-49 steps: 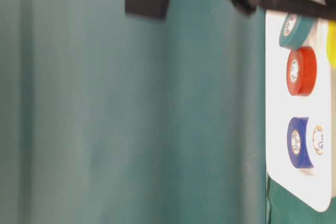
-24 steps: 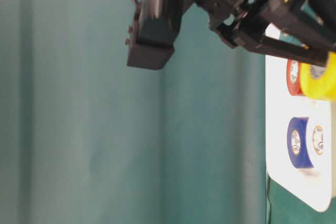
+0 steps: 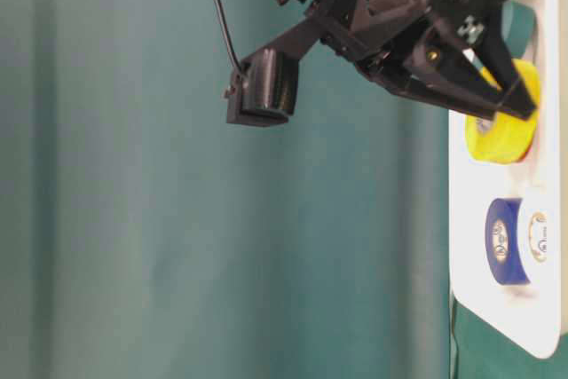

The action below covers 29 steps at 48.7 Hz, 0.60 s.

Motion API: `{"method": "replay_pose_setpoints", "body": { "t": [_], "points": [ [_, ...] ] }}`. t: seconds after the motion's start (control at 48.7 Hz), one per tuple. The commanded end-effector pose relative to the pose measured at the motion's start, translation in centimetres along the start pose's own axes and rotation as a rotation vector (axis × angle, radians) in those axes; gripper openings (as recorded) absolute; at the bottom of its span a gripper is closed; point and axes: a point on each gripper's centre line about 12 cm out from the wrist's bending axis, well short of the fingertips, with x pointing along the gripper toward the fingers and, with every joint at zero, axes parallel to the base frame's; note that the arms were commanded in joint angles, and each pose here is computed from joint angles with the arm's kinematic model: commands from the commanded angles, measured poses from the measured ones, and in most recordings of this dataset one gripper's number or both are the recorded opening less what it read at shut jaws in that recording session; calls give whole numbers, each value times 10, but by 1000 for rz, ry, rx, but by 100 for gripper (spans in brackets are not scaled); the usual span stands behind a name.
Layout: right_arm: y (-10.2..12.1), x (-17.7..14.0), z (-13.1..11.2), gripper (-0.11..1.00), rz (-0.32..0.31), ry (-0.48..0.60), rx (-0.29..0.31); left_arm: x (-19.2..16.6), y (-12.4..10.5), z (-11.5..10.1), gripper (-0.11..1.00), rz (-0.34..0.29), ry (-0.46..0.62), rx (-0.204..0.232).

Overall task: Put the tape into the white case with the right arm.
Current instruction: 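Lift the yellow tape and carry it into the tray, then release the yellow tape beside the white roll and retract right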

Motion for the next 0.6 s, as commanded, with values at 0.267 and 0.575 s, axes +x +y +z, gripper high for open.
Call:
{"method": "replay_pose_setpoints", "body": {
  "t": [0.267, 0.575],
  "points": [
    [-12, -6, 13, 1, -6, -54, 25, 0, 0, 5, 1, 3, -12, 1],
    [-16, -3, 9, 1, -13, -41, 32, 0, 0, 5, 1, 3, -11, 1]
  ]
}}
